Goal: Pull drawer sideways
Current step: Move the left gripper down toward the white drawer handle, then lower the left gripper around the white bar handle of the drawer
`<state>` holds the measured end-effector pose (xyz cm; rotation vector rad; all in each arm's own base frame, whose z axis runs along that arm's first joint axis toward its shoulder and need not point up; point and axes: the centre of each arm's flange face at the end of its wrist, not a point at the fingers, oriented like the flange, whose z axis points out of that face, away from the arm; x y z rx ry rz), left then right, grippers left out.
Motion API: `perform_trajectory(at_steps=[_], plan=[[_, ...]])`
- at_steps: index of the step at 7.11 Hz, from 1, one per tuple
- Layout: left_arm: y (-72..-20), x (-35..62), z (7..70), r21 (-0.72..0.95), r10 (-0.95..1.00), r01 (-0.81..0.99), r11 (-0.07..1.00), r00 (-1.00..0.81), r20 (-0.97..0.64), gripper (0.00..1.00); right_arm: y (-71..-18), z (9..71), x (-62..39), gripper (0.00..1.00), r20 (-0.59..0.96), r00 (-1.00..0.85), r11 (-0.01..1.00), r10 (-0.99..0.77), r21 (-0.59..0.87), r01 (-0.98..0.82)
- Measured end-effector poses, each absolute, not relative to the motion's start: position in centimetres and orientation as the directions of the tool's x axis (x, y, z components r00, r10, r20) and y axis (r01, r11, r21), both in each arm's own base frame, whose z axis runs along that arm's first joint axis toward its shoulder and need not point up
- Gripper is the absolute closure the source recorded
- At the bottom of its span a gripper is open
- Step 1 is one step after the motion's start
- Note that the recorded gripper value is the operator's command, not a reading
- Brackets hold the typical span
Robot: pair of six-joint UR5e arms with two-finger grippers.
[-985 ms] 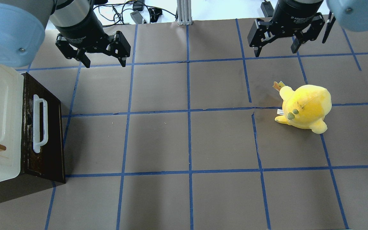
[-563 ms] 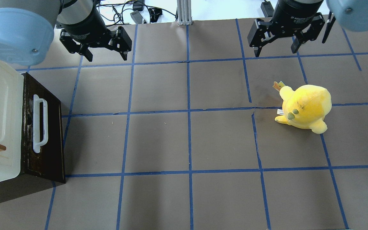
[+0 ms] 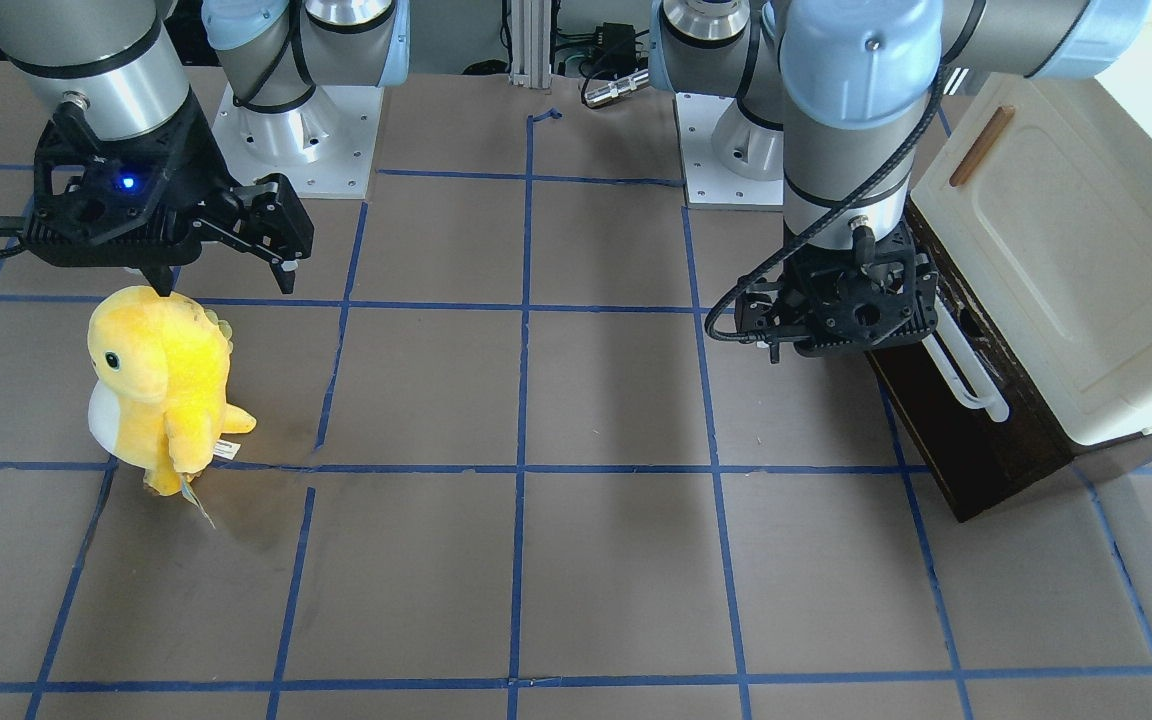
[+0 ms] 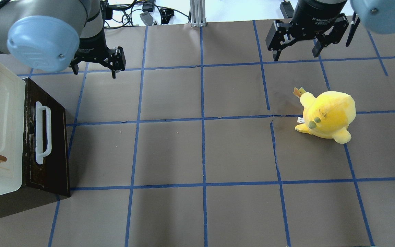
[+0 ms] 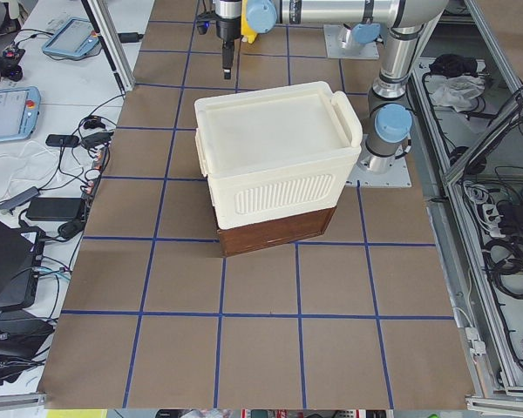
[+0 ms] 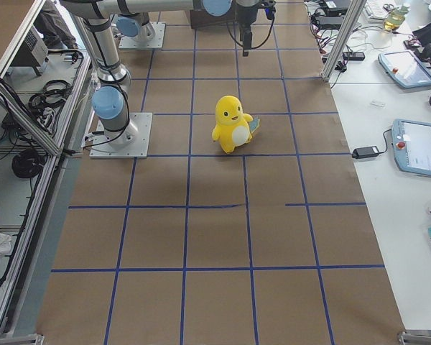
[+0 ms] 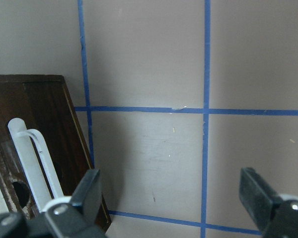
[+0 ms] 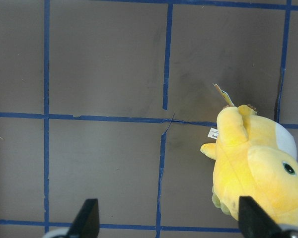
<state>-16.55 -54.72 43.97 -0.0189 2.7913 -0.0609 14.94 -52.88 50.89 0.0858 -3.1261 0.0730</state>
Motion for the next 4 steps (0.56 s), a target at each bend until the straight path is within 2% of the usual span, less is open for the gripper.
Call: perform_trajectory(at_steps=[2, 4], plan=[[-55.0, -20.4, 41.8, -0.052, 0.017, 0.054, 0.997, -0.841, -0.54, 0.02, -52.9, 50.9, 14.9, 0.0, 0.015, -0.998, 0.997, -0.055, -0.046, -0.055], [-55.5, -22.8, 39.2, -0.049, 0.035, 0.091, 0.995, -0.743, -0.669, 0.01, -52.9, 50.9, 14.9, 0.0, 0.015, -0.998, 0.997, -0.054, -0.046, -0.055]])
